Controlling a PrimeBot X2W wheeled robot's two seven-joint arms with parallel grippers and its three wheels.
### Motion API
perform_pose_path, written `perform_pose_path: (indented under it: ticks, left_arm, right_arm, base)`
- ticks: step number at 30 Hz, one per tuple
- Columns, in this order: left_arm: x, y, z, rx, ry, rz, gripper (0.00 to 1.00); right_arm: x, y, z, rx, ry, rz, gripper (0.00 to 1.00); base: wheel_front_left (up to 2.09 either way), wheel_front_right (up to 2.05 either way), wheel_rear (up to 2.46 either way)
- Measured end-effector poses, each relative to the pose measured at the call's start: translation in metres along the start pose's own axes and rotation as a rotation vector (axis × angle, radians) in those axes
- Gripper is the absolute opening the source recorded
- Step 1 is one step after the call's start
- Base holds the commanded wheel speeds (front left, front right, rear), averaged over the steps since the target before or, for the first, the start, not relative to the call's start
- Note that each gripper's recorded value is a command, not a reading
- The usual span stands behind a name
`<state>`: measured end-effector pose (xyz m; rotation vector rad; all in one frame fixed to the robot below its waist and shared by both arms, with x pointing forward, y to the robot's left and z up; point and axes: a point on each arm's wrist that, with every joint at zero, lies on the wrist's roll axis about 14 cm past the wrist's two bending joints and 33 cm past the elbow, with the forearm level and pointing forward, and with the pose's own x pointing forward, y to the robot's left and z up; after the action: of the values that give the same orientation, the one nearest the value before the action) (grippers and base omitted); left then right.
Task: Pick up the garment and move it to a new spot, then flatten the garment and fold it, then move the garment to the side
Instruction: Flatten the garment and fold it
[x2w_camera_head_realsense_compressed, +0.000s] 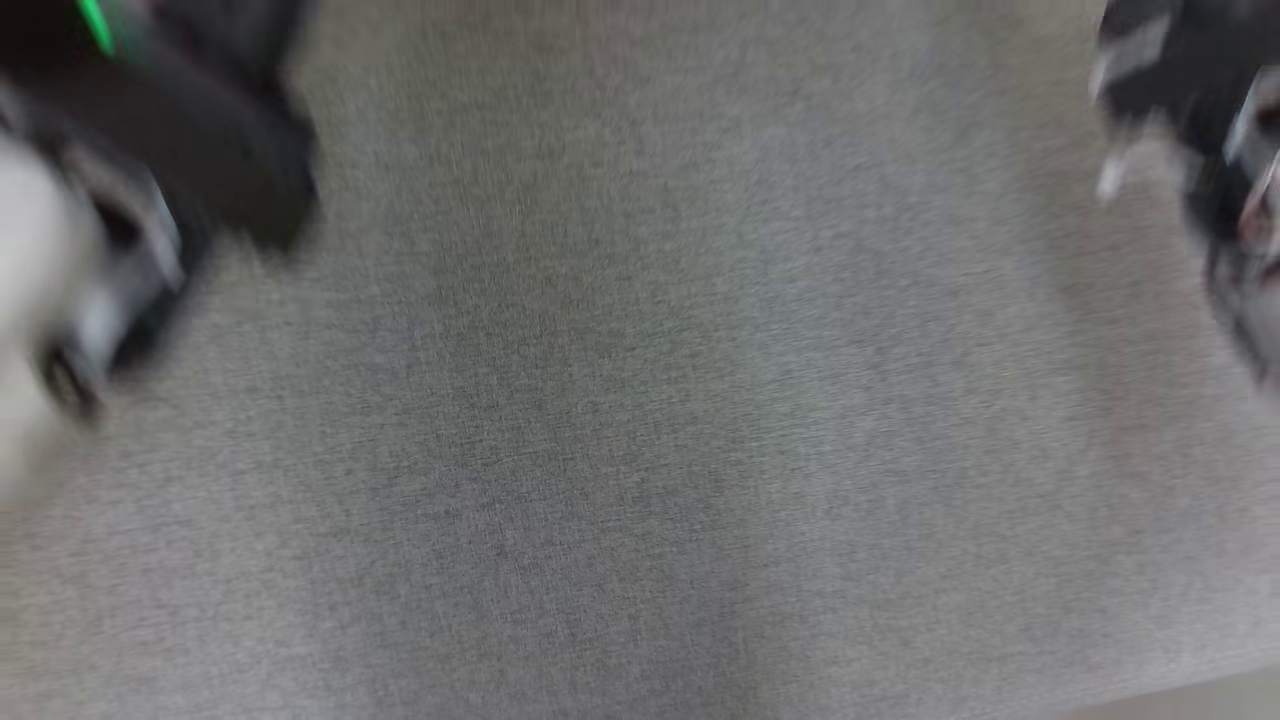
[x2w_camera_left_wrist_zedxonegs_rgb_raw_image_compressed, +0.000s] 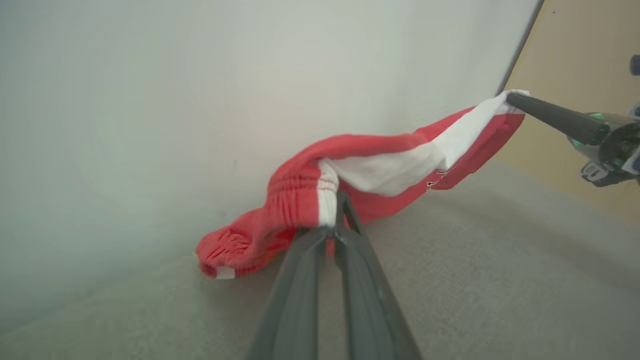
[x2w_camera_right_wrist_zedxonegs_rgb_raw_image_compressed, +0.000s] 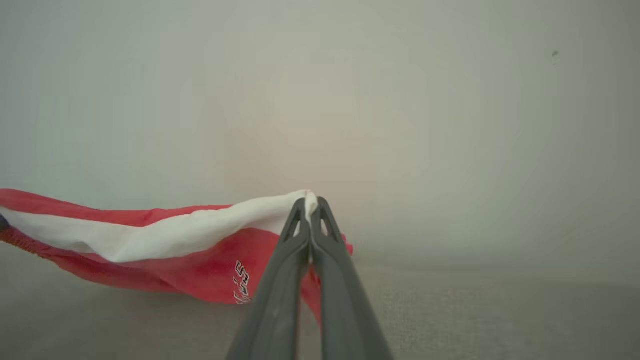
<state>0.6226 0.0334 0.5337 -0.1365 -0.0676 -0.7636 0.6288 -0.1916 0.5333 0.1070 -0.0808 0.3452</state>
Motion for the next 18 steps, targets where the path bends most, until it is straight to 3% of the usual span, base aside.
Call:
perform_pose_path:
  ticks: [7,18]
  left_arm:
    - [-0.064,-0.060,-0.023,-0.034,0.064,-0.003,0.00]
    - [-0.142,-0.140,-0.063,-0.129,0.213,-0.048,0.00]
  right_arm:
    - [-0.076,0.021,-0.019,0.059,0.054,-0.008,0.00]
    - [-0.179,0.025,-0.032,0.180,0.109,-0.145,0.00]
  base:
    - [0.00,0.00,0.00]
    - [0.00,0.00,0.00]
